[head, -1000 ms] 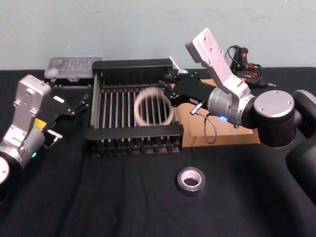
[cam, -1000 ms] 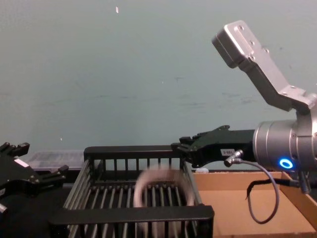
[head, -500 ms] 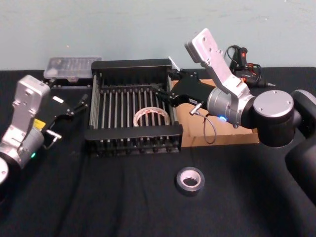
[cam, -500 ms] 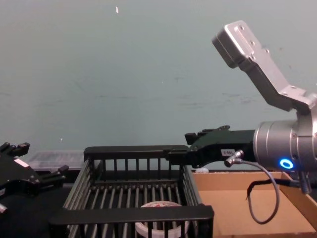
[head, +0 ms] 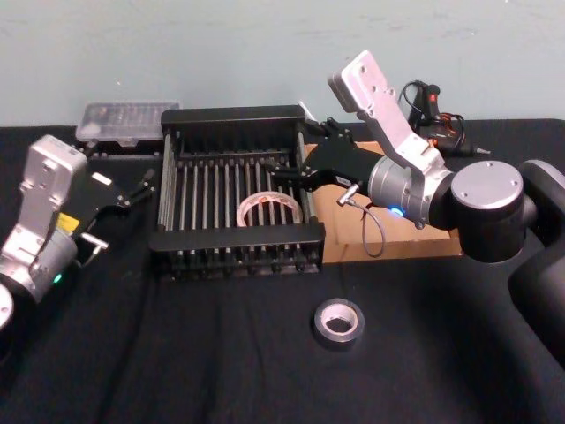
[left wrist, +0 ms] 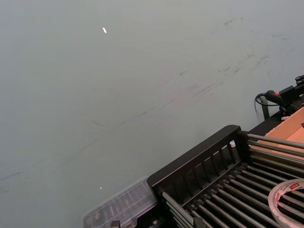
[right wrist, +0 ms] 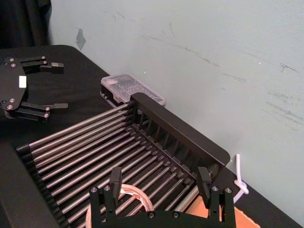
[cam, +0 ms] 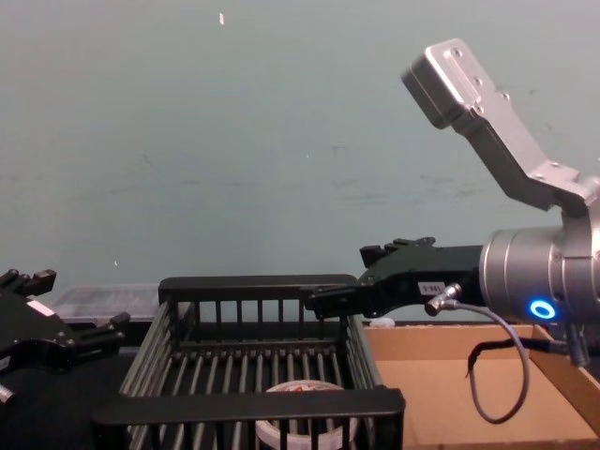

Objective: Pick up the white tape and place it into the black box , Pick up the silver tape and place it into the brown box.

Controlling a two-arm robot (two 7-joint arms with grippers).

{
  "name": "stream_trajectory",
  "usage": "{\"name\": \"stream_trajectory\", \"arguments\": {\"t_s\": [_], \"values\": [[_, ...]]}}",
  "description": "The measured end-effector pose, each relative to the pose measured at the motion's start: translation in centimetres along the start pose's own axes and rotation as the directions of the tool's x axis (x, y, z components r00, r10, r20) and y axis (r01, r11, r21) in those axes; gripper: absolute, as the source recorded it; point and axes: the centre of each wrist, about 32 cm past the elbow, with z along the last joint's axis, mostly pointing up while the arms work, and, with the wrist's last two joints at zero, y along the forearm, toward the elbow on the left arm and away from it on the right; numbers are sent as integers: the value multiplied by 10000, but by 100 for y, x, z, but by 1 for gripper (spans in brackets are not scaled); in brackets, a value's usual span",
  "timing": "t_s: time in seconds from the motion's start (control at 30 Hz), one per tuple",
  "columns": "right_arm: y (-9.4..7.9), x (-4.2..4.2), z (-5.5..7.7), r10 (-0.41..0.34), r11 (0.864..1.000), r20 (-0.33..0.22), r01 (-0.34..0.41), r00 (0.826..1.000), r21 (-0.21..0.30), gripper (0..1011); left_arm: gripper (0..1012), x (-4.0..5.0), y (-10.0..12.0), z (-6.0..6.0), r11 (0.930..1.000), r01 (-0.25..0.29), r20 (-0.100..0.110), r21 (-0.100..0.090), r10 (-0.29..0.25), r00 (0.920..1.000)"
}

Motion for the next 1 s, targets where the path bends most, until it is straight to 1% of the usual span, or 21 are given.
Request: {"name": "stream_trajectory", "arguments": {"t_s": [0.2,0.3,0.4,0.43,0.57,0.63,0.67,0.77,0.83,0.87,0.93,1.0], "values": [[-19,-4,14,-31,10000,-19,31,10000,25,1002,1001,0,0,0,10000,0,0,1,0,10000],[-62,5,28,-113,9999,-73,113,9999,7,1002,1001,0,0,0,10000,0,0,0,0,10000],[-141,14,45,-198,9998,-159,198,9997,-51,1002,1001,0,0,0,10000,0,0,1,0,10000],[-141,14,45,-198,9998,-159,198,9997,-51,1002,1001,0,0,0,10000,1,0,0,-1,10000],[-253,26,52,-232,9997,-231,229,9995,-116,1003,1001,0,0,0,10000,0,0,0,0,10000],[-358,33,50,-212,9996,-268,207,9994,-191,1002,1001,0,0,0,10000,0,0,1,0,10000],[-358,33,50,-212,9996,-268,207,9994,-191,1002,1001,0,0,0,10000,0,0,1,0,10000],[-501,41,40,-189,9994,-307,179,9994,-301,1003,1001,0,0,0,10000,0,0,1,0,10000],[-566,47,31,-183,9992,-332,170,9993,-372,1003,1001,0,0,0,10000,0,0,0,0,10000],[-640,47,21,-148,9989,-332,133,9993,-446,1002,1001,0,0,0,10000,0,0,0,0,10000],[-736,45,1,-104,9983,-328,85,9994,-572,1002,1001,0,0,0,10000,0,0,1,0,10000],[-792,43,-12,-69,9978,-328,48,9994,-657,1002,1001,0,0,0,10000,0,1,0,0,10000]]}}
